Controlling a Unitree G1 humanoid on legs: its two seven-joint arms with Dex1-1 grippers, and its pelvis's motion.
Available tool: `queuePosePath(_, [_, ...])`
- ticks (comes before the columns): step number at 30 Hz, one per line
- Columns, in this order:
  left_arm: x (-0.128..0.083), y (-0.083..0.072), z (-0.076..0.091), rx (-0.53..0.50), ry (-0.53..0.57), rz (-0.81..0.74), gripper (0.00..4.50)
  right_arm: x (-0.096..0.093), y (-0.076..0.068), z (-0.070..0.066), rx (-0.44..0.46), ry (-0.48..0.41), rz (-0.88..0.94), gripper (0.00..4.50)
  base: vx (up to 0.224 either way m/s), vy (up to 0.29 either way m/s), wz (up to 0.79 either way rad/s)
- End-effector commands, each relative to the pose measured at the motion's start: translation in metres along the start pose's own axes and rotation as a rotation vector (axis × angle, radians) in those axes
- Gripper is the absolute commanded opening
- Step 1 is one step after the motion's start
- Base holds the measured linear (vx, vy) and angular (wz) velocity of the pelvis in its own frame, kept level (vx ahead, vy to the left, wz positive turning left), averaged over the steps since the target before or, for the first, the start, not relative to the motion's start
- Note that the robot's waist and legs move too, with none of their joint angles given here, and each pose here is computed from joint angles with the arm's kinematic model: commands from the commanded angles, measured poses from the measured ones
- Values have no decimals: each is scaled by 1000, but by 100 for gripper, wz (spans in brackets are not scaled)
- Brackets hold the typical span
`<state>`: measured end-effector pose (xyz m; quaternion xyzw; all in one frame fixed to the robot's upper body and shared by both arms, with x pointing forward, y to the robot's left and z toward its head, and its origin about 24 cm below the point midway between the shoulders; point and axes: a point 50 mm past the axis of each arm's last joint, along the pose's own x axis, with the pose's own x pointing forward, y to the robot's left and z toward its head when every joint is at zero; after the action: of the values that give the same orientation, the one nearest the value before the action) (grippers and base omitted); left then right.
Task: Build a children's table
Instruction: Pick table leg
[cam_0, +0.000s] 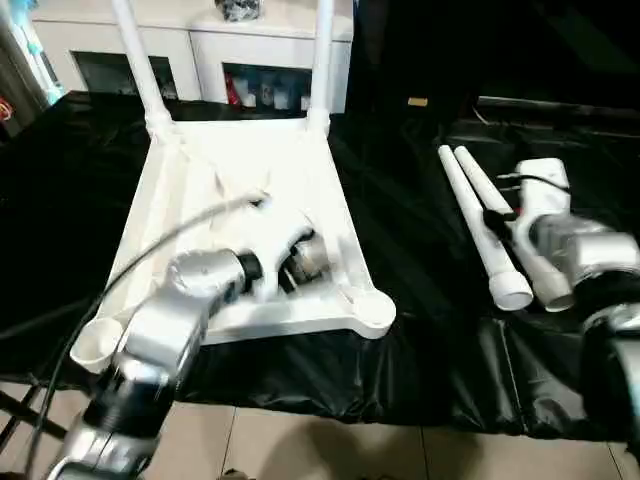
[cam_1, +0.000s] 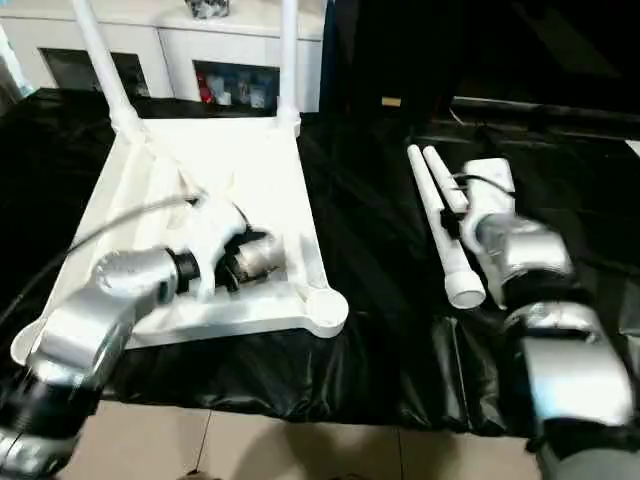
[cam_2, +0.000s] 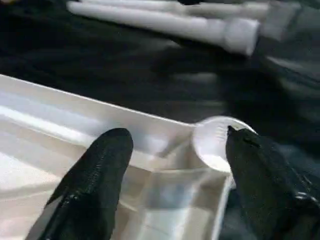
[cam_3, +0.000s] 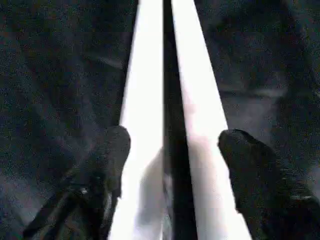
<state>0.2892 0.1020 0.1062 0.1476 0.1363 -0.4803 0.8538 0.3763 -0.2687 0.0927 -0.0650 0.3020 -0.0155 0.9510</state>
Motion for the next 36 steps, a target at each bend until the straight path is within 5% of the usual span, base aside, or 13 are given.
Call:
queuePosePath(1, [-4,-1,3,47,1,-13,366,-1,3,-2,40,69,65,354,0,0,0])
queuePosePath(13, [-6,-6,5,70,27,-84,366,-1,7,-18,120,203,170,354,0,0,0])
queuePosePath(30, [-5,-3,6,71,38,-106,369,0,14,-28,108,260,214,206,0,0,0])
queuePosePath(36, [-7,3,5,71,40,-63,369,2,16,-30,127,253,212,194,0,0,0])
